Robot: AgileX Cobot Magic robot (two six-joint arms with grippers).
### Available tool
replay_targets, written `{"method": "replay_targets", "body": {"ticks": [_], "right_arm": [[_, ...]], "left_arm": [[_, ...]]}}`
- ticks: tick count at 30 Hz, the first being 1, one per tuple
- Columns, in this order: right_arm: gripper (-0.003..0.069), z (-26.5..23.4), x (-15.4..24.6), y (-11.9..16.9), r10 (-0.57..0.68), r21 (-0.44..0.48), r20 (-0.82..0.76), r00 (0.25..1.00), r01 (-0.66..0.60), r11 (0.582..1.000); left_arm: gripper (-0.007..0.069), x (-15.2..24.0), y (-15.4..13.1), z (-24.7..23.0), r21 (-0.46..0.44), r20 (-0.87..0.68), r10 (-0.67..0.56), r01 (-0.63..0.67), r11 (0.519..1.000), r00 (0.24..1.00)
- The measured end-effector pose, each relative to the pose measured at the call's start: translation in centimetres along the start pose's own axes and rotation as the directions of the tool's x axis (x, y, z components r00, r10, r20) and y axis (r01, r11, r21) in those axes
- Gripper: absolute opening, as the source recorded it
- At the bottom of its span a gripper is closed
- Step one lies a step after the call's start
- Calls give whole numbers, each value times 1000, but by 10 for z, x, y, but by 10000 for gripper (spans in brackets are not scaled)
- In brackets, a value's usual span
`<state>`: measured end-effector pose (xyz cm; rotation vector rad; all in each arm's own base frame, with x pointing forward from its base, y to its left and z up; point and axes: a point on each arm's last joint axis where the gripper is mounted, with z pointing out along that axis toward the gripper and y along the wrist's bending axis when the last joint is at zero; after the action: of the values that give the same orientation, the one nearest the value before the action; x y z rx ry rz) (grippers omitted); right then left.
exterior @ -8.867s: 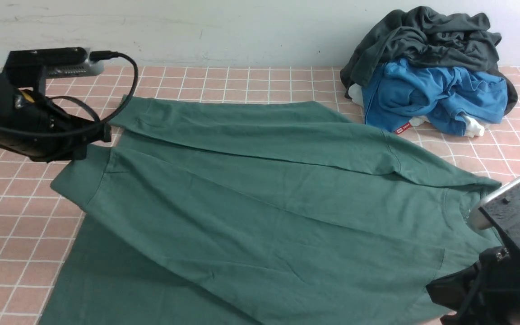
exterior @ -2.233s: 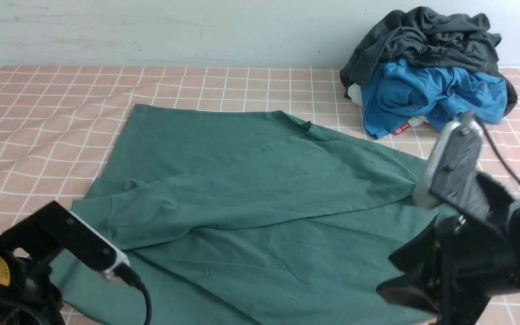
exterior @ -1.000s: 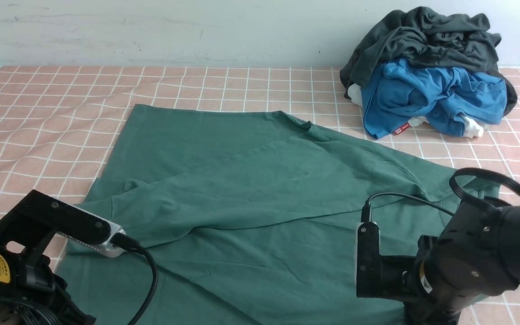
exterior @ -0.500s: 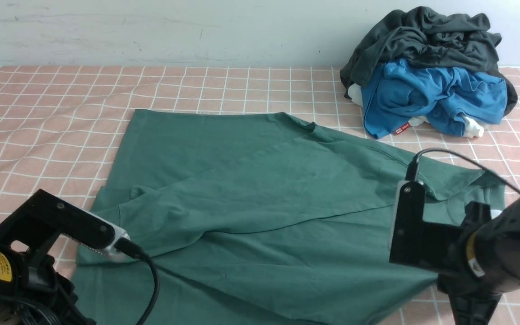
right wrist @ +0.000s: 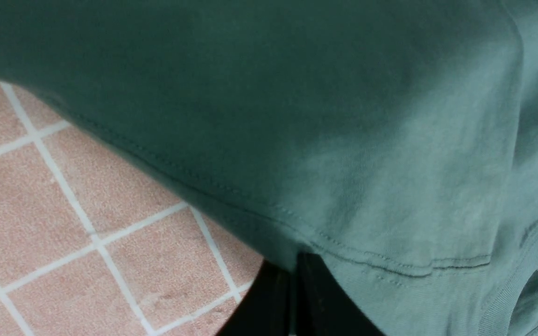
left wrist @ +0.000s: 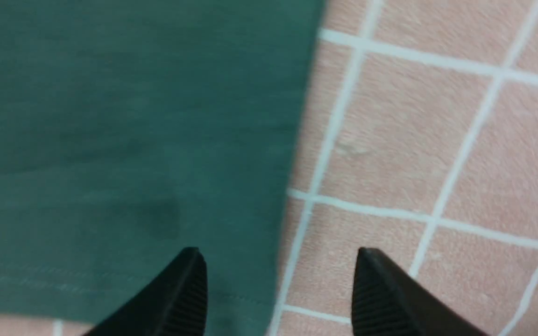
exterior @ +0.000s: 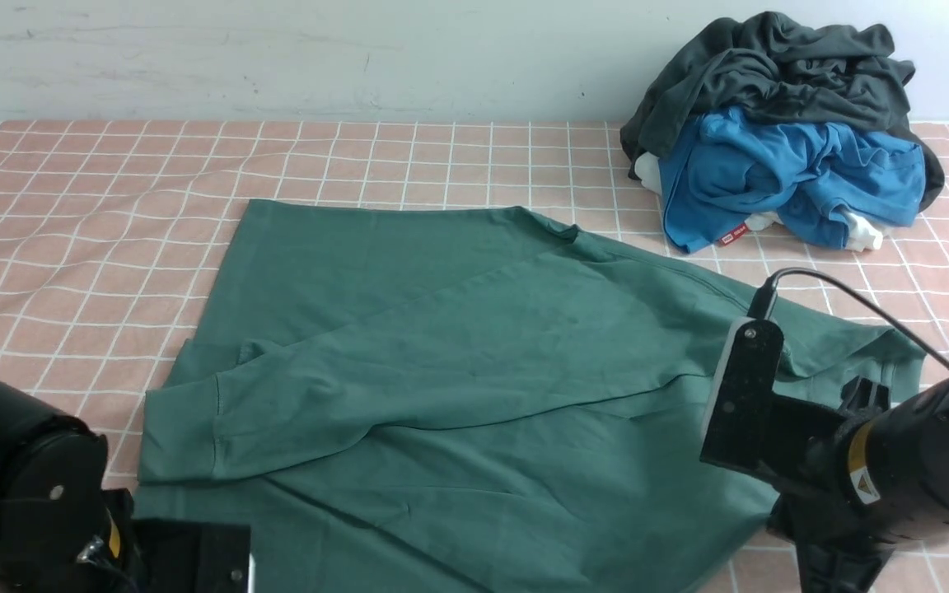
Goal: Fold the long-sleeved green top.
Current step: Use both arms simultaneously to clamp the lower edge of the clothing fabric
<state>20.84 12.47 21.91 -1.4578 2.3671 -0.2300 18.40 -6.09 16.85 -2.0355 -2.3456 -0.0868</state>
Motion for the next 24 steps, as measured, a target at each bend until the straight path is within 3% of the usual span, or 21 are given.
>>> {"method": "replay_targets", "body": {"ticks": [7, 13, 16, 18, 23, 24], "right_arm": [[-1, 0, 0, 0, 3, -2, 4, 1000, -3, 1000], [-1, 0, 0, 1, 8, -6, 5, 1000, -8, 1000], [-1, 0, -1, 1, 12, -8, 6, 1000, -12, 1000], [-1, 0, 0, 1, 14, -12, 4, 1000, -14, 1000], [-1, 0, 1, 2, 19, -23, -16, 1000, -19, 1000], [-1, 0, 2, 3, 19, -27, -28, 999, -19, 999]], "left_arm": [[328, -2, 8, 15, 14, -39, 62, -61, 998, 997], [175, -1, 17, 19, -59, -79, 9, -14, 998, 997], [42, 2, 18, 16, -80, -92, -38, 30, 996, 995], [20, 3, 17, 12, -87, -91, -54, 46, 995, 994], [6, 8, 11, -33, -201, 20, -224, 223, 954, 974], [6, 10, 10, -53, -238, 86, -309, 321, 917, 947]]}}
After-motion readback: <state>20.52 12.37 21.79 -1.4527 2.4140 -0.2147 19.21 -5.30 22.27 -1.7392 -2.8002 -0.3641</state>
